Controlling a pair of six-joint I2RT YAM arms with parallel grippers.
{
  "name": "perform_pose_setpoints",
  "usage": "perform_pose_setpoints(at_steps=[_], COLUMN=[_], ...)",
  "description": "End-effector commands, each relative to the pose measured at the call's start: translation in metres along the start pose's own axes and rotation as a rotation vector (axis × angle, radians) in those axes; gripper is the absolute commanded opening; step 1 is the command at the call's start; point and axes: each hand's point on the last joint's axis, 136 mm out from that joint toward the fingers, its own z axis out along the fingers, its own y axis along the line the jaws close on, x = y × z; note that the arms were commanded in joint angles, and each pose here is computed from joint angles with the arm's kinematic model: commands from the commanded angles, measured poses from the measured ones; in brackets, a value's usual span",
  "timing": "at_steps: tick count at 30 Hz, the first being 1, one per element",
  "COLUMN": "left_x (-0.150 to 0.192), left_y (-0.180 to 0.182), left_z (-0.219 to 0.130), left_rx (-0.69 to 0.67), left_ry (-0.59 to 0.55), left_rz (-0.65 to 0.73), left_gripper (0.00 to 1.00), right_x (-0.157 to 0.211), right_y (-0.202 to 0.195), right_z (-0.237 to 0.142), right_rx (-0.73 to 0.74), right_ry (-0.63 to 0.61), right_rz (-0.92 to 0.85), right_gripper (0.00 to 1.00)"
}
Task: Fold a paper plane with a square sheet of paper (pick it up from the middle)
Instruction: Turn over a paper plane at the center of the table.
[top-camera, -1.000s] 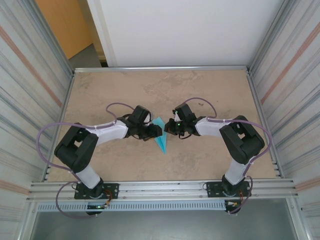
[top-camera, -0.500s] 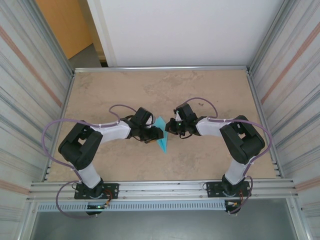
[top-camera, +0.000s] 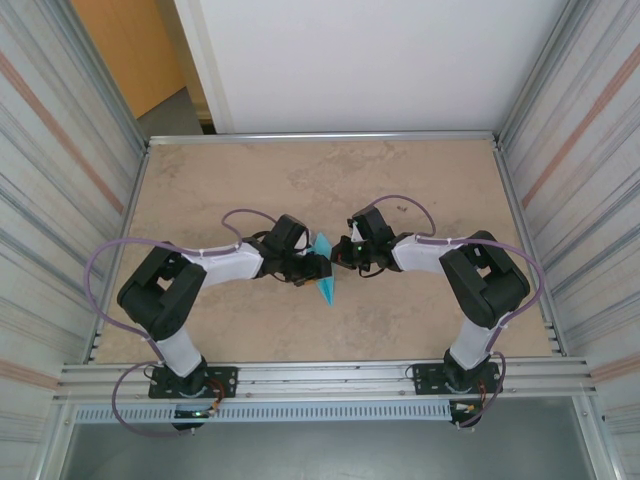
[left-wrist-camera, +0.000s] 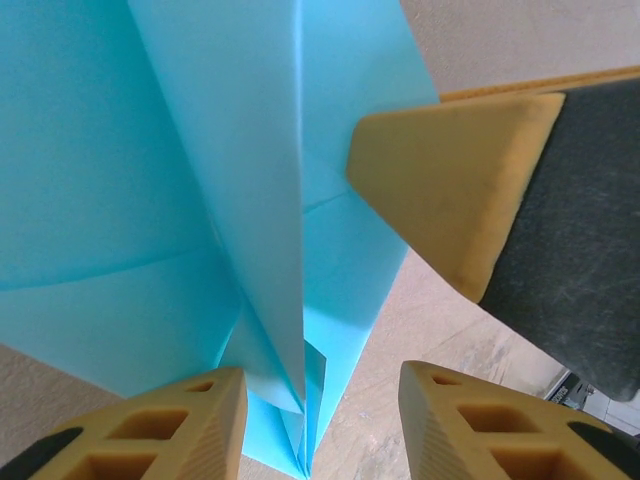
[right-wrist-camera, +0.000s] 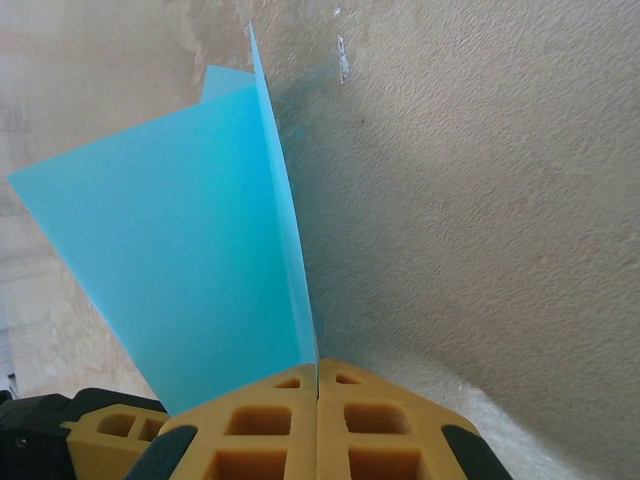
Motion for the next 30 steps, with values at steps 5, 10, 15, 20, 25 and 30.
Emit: perform_pose_setpoints(at_steps=[5, 10, 15, 20, 25, 30], left_x=[0.009, 0.017, 0.017, 0.006, 0.000, -0.002], left_y=[0.000, -0.005, -0.005, -0.003, 0.005, 0.006], left_z=[0.000, 0.001, 0.004, 0.003, 0.007, 0.012], left_rx=[-0.018, -0.015, -0.017, -0.067, -0.125, -0.135], left_ry=[0.002, 0.007, 0.016, -0.017, -0.026, -0.017], left_rz=[-0.023, -0.014, -0.014, 0.007, 0.006, -0.003], left_gripper=[0.44, 0.43, 0.41, 0.38, 0.34, 0.31], right_x=[-0.002, -0.003, -0.002, -0.002, -0.001, -0.001], right_y=[-0.001, -0.001, -0.001, 0.000, 0.001, 0.002], right_z=[-0.006, -0.005, -0.005, -0.006, -0.007, -0.006], right_rx=[-0.012, -0.013, -0.015, -0.020, -0.025, -0.032], right_ry=[-0.006, -0.005, -0.004, -0.002, -0.002, 0.000], right_rz=[0.028, 0.029, 0.030, 0.029, 0.029, 0.030], right_gripper=[0.05, 0.05, 0.05, 0.05, 0.04, 0.04])
